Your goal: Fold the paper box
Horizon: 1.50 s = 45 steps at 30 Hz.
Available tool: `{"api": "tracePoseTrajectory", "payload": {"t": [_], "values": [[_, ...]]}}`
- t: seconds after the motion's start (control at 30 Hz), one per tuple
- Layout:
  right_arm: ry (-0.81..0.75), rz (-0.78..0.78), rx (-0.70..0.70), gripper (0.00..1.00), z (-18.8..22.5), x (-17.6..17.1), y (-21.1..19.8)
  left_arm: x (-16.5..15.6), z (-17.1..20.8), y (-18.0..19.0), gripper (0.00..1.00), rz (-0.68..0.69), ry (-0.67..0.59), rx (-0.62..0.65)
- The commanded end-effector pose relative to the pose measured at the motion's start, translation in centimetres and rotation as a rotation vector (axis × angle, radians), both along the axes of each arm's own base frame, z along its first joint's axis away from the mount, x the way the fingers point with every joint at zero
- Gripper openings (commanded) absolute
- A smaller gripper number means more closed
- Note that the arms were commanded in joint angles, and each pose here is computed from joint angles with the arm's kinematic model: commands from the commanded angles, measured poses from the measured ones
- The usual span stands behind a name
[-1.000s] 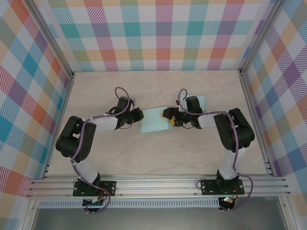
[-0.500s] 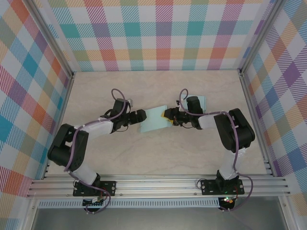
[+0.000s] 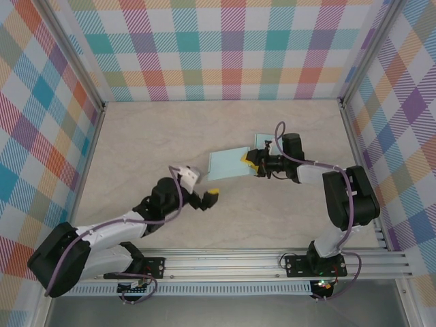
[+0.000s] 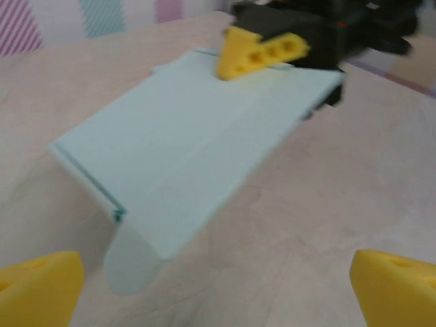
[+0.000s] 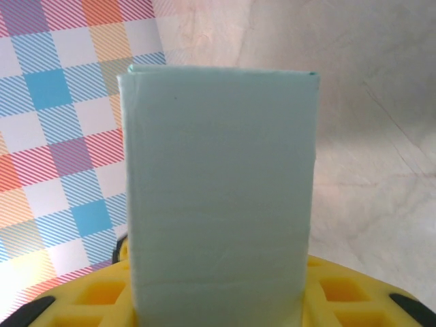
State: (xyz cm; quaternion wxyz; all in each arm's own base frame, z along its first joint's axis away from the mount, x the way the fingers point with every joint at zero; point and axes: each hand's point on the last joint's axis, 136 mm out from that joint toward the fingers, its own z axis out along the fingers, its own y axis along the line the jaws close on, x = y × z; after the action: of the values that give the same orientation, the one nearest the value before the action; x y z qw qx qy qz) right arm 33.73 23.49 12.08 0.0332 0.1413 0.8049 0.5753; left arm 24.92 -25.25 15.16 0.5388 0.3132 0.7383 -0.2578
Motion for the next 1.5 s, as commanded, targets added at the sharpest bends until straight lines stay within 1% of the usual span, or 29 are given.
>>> {"api": "tracePoseTrajectory", "payload": {"t": [0.0,0.13,0.3,0.47,0.53,0.63,0.8,0.9,1.07,1.13,1.2,1.3,1.37,1.4,1.43,1.47], "values": [[0.099,0.064,0.046,0.37,0.6,-2.3,0.0,0.1,3.3,-0.1,1.0,-0.025,-0.34,0.16],[0.151,0.095,0.065,0.37,0.7,-3.3,0.1,0.0,3.4,0.7,1.0,-0.019,-0.422,0.258],[0.195,0.114,0.075,0.37,0.7,-4.2,0.1,-0.1,2.1,0.8,1.0,-0.07,-0.501,0.408],[0.21,0.12,0.069,0.37,0.8,-4.6,0.0,-0.6,0.5,-0.2,1.0,-0.169,-0.504,0.505],[0.21,0.12,0.066,0.37,0.9,-4.7,0.0,-0.4,0.1,-0.7,1.0,-0.188,-0.509,0.534],[0.214,0.121,0.065,0.37,0.9,-4.9,-0.1,-0.1,-0.7,-1.4,0.97,-0.218,-0.515,0.587],[0.215,0.12,0.065,0.37,1.1,-4.9,-0.1,1.2,-0.5,-2.1,0.86,-0.183,-0.543,0.597],[0.217,0.122,0.067,0.37,1.1,-5.0,-0.1,1.6,-0.8,-2.6,0.8,-0.197,-0.526,0.614],[0.22,0.124,0.065,0.37,1.1,-5.1,-0.1,2.3,-1.2,-2.9,0.72,-0.184,-0.526,0.635],[0.226,0.124,0.065,0.38,1.0,-5.2,-0.1,2.5,-1.3,-3.0,0.72,-0.18,-0.527,0.646],[0.23,0.125,0.064,0.38,1.0,-5.2,-0.1,2.6,-1.2,-3.1,0.68,-0.177,-0.535,0.661],[0.233,0.127,0.066,0.38,1.0,-5.3,-0.1,2.8,-1.4,-3.2,0.6,-0.173,-0.53,0.683],[0.236,0.128,0.064,0.38,0.9,-5.4,-0.1,2.8,-1.6,-3.2,0.59,-0.178,-0.519,0.692],[0.237,0.128,0.063,0.38,0.9,-5.4,-0.1,2.8,-1.6,-3.3,0.56,-0.18,-0.51,0.692],[0.241,0.129,0.061,0.39,0.8,-5.5,-0.2,2.8,-1.5,-3.3,0.54,-0.178,-0.501,0.688],[0.243,0.129,0.059,0.39,0.7,-5.5,-0.2,2.8,-1.5,-3.4,0.5,-0.182,-0.487,0.685]]}}
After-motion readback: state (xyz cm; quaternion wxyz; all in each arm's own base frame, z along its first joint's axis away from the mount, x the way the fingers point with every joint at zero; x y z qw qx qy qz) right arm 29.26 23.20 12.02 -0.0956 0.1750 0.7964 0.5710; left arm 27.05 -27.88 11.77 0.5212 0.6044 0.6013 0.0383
